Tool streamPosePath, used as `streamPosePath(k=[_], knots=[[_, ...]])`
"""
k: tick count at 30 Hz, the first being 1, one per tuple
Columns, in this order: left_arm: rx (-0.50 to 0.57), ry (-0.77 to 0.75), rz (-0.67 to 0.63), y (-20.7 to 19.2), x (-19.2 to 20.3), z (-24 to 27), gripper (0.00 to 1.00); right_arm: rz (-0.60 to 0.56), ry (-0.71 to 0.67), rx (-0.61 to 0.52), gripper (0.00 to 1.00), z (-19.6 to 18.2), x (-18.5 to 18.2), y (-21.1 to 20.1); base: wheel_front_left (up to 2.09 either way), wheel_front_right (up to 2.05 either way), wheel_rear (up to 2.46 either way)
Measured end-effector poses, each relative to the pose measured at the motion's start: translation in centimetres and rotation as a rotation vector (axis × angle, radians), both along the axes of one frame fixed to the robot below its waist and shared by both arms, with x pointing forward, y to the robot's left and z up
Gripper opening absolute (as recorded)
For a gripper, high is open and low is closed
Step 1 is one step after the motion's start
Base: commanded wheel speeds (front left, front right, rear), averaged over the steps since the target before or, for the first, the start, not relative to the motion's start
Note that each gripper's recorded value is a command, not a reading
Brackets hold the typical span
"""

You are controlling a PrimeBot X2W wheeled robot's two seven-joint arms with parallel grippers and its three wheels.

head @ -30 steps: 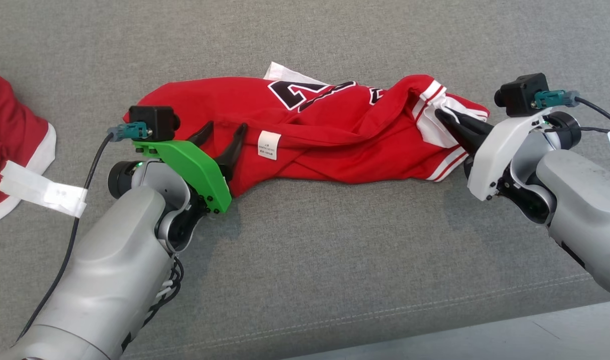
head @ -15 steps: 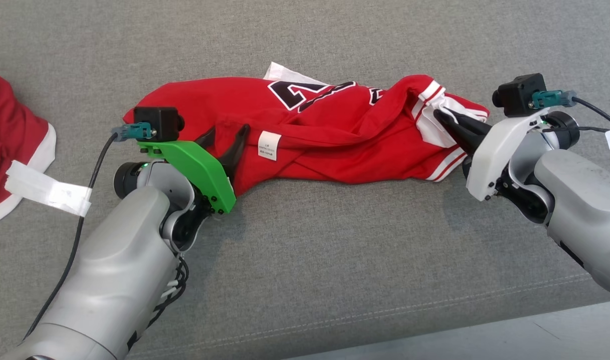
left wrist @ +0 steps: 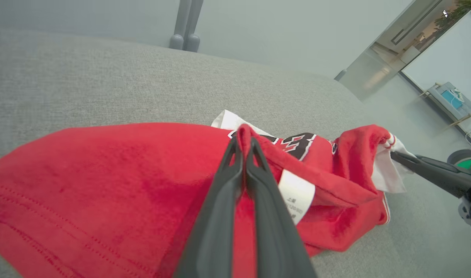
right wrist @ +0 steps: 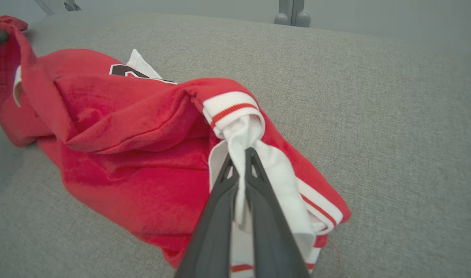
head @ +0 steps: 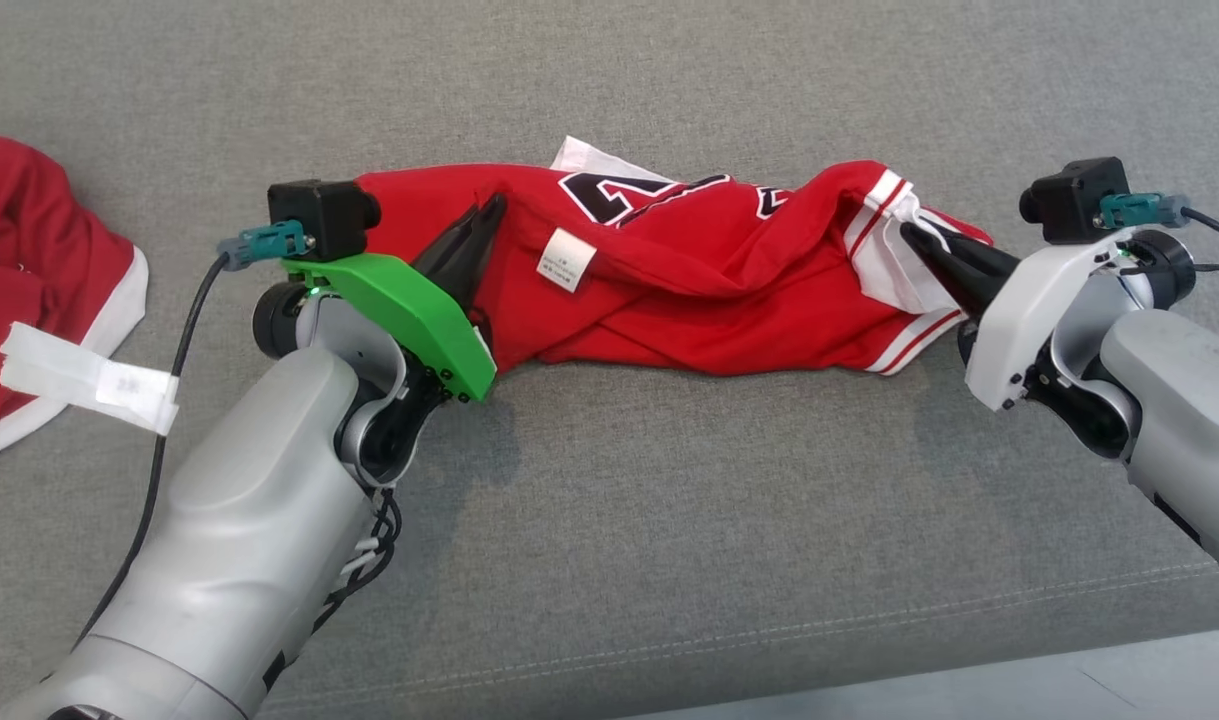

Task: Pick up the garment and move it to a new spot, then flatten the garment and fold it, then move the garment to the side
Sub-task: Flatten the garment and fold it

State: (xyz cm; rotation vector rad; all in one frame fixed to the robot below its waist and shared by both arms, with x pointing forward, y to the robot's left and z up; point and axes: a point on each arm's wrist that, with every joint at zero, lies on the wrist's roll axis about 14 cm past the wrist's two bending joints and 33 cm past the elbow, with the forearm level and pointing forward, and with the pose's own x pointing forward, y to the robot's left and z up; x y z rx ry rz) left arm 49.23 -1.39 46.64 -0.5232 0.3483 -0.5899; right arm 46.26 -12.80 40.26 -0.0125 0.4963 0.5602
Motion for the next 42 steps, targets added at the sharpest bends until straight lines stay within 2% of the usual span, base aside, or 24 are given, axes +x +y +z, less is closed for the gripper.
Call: streamPosePath(k=[6, 12, 19, 25, 29, 35, 38, 42], knots=[[-0.039, -0.082, 0.015, 1.1, -0.7, 2.8, 0.0, 0.044, 0.019, 0.021, 0.0, -0.7, -2.8, 0.7, 0.0, 0.0, 0.0], [-0.083, -0.014, 0.075, 4.0, -3.5, 1.1, 0.0, 0.081, 0.053, 0.028, 0.0, -1.3, -5.4, 1.1, 0.0, 0.0, 0.0], [-0.136, 0.009, 0.138, 5.7, -4.2, 0.6, 0.0, 0.04, 0.123, 0.026, 0.0, -3.2, -7.6, -0.8, 0.0, 0.0, 0.0], [-0.149, 0.002, 0.162, 6.8, -4.5, 0.8, 0.0, 0.056, 0.126, 0.06, 0.0, -3.2, -8.2, 0.5, 0.0, 0.0, 0.0], [-0.205, 0.013, 0.165, 6.5, -5.3, 1.4, 0.0, 0.038, 0.145, 0.091, 0.0, -3.4, -9.3, 0.7, 0.0, 0.0, 0.0], [-0.244, -0.06, 0.186, 8.0, -5.9, 4.1, 0.0, -0.028, 0.035, 0.133, 0.0, 0.1, -7.4, -0.3, 0.0, 0.0, 0.0], [-0.229, -0.063, 0.198, 8.6, -6.2, 4.4, 0.0, -0.013, 0.004, 0.134, 0.0, 1.1, -7.4, -0.2, 0.0, 0.0, 0.0], [-0.237, -0.024, 0.153, 7.2, -7.0, 3.9, 0.0, 0.041, 0.067, 0.101, 0.0, -0.6, -9.7, 0.5, 0.0, 0.0, 0.0]])
